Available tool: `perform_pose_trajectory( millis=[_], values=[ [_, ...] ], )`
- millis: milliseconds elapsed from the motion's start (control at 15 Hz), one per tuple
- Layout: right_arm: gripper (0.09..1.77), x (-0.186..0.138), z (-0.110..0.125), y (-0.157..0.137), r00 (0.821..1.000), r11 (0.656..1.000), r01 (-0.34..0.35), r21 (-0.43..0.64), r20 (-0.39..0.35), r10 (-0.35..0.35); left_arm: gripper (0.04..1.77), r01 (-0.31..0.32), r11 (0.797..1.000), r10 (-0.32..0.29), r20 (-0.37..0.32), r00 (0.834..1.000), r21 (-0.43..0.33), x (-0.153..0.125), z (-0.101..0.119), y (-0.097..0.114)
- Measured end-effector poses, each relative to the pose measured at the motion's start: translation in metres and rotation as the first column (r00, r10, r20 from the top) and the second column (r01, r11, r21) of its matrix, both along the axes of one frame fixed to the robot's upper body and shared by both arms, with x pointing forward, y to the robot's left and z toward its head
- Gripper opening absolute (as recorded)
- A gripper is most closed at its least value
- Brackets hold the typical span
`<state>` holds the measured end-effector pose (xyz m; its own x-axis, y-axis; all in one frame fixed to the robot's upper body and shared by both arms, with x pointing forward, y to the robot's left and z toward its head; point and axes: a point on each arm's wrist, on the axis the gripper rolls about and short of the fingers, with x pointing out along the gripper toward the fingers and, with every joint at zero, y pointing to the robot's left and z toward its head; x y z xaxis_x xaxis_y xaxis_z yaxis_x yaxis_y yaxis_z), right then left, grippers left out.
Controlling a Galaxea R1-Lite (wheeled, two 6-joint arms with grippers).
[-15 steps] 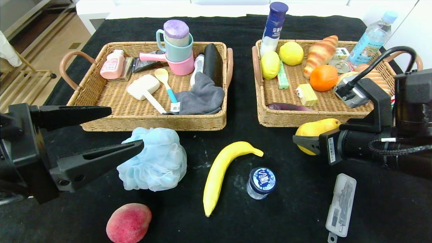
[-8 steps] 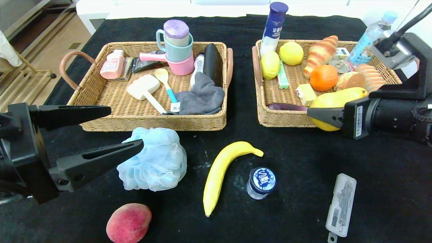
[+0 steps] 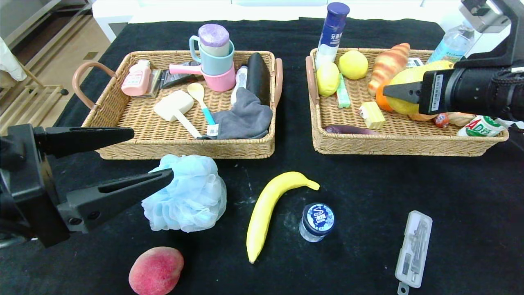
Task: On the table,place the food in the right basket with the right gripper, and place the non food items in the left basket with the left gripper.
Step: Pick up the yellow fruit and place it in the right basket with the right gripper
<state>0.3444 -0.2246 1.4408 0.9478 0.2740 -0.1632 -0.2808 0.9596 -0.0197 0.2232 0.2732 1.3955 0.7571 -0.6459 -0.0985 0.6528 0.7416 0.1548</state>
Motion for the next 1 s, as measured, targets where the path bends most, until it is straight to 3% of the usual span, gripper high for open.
perform_pose_trajectory(
  millis=[400,1000],
  values=[
    [1.21,0.052,0.009,0.005,0.998,0.999,0.048,0.021,0.04,-0.049,1.72,0.001,1.0,-0.001,0.003,1.0,-0.001,-0.001,0.001,0.0],
    [1.21,0.094,-0.011,0.013,0.997,0.997,0.075,0.002,-0.001,-0.075,1.72,0.004,1.0,-0.004,0.003,1.0,-0.001,-0.001,0.0,0.0]
  ],
)
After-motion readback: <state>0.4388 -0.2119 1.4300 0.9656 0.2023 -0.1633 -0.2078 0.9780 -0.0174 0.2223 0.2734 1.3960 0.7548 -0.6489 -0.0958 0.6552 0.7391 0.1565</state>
